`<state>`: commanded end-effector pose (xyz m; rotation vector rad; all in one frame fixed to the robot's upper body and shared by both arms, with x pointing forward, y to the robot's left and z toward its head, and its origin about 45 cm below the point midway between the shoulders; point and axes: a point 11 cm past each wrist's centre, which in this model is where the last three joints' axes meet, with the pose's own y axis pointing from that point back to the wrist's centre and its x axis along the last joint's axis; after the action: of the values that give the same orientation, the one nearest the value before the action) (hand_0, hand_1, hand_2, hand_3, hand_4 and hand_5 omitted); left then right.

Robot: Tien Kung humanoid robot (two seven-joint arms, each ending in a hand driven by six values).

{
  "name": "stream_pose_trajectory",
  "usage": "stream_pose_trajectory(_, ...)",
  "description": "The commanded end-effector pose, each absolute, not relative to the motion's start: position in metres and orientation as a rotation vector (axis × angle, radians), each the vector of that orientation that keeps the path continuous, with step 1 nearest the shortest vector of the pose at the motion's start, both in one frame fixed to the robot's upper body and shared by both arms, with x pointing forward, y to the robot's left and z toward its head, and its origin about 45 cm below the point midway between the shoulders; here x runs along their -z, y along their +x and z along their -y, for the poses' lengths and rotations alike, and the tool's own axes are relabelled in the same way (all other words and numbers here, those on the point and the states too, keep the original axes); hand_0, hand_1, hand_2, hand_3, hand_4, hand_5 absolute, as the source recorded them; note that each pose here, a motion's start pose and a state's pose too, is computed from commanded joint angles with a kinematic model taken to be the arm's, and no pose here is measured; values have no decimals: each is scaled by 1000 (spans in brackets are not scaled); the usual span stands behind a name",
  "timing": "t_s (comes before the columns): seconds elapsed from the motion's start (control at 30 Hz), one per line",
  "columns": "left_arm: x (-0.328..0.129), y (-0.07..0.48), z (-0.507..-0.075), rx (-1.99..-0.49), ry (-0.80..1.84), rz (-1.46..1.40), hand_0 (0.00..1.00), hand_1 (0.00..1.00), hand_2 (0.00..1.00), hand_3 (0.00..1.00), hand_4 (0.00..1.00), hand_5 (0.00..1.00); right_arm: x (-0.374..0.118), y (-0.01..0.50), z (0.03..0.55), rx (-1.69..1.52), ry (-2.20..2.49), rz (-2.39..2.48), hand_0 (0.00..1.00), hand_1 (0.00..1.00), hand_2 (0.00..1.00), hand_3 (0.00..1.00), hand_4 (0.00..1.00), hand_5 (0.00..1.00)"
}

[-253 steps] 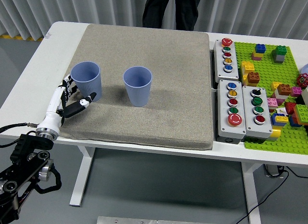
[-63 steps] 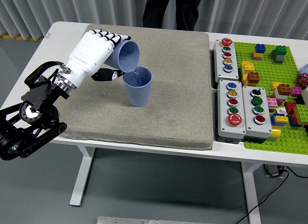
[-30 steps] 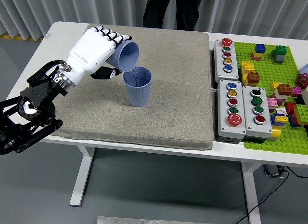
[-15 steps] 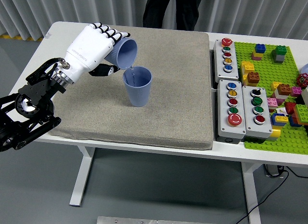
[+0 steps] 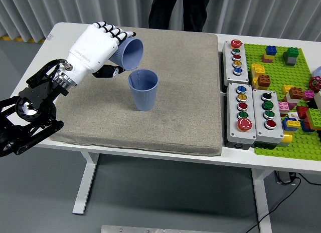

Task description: Pick cup pour cup place

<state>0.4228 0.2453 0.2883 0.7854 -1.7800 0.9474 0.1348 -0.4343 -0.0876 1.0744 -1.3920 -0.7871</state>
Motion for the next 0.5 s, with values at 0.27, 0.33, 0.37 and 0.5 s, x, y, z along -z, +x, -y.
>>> stream_pose_trajectory(0.27,-288,419,-242,-949,756,1813,516,513,521,559,646,199,87,136,434,787,1076,1395,692,667,592,583,2,35)
stream_pose_trajectory(0.33,-288,420,-242,-950,758,1812,516,513,521,559,646,199,87,136,434,787,1075,1395,692,667,592,583,2,35)
stream_pose_trajectory(0.37,-288,420,-242,-951,759,1812,518,514,520,555,644,197,87,136,434,788,1075,1395,691,667,592,582,2,35)
stream_pose_trajectory(0.5,-288,421,-243,-949,769,1816,518,514,520,555,644,197,87,136,434,788,1075,1396,691,667,592,582,2,35)
